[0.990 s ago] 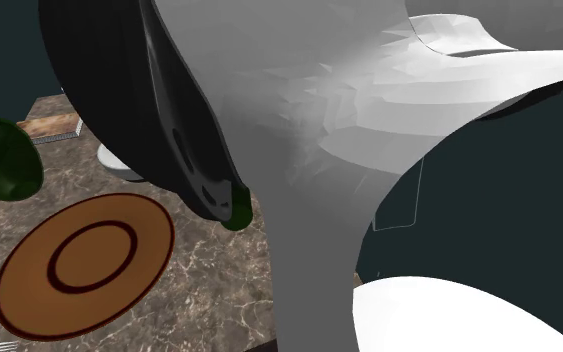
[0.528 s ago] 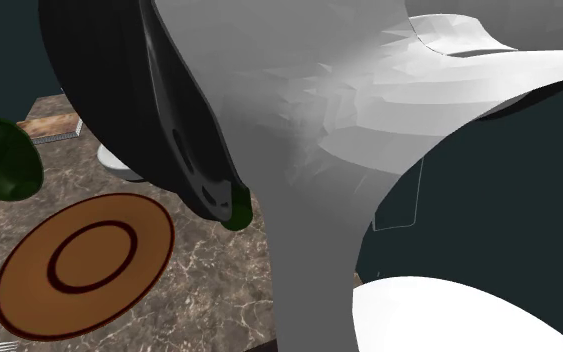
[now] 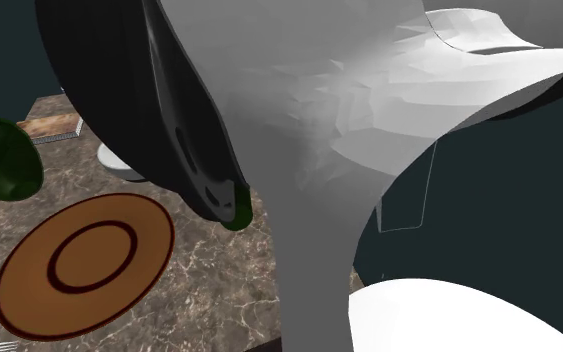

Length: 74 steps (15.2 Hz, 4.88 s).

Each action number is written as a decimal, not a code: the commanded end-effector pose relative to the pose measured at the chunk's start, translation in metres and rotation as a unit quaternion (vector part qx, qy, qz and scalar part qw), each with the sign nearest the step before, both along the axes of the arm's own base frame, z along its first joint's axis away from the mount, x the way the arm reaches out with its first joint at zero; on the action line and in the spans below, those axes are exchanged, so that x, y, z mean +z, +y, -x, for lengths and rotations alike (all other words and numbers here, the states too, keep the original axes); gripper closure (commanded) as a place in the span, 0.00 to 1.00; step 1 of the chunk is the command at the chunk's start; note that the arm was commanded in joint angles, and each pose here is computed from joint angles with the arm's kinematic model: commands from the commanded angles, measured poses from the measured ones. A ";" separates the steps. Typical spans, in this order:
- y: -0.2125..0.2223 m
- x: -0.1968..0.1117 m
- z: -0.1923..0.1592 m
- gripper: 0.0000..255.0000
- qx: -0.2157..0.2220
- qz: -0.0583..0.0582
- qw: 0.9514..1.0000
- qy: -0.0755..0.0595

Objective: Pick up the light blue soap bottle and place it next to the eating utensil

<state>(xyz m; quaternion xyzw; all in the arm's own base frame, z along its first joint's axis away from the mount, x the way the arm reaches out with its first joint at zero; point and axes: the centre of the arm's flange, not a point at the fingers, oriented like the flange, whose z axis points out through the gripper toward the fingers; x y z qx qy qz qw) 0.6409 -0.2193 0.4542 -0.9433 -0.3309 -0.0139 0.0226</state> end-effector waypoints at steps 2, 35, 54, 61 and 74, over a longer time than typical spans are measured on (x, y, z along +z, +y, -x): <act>0.000 0.016 0.000 1.00 0.000 0.000 1.000 0.000; 0.283 0.066 0.111 1.00 0.000 0.000 1.000 0.000; 0.516 0.066 0.203 1.00 0.000 0.000 1.000 0.000; 0.602 0.066 0.237 1.00 0.000 0.000 1.000 0.000; 0.712 0.045 0.280 1.00 0.000 0.000 1.000 0.000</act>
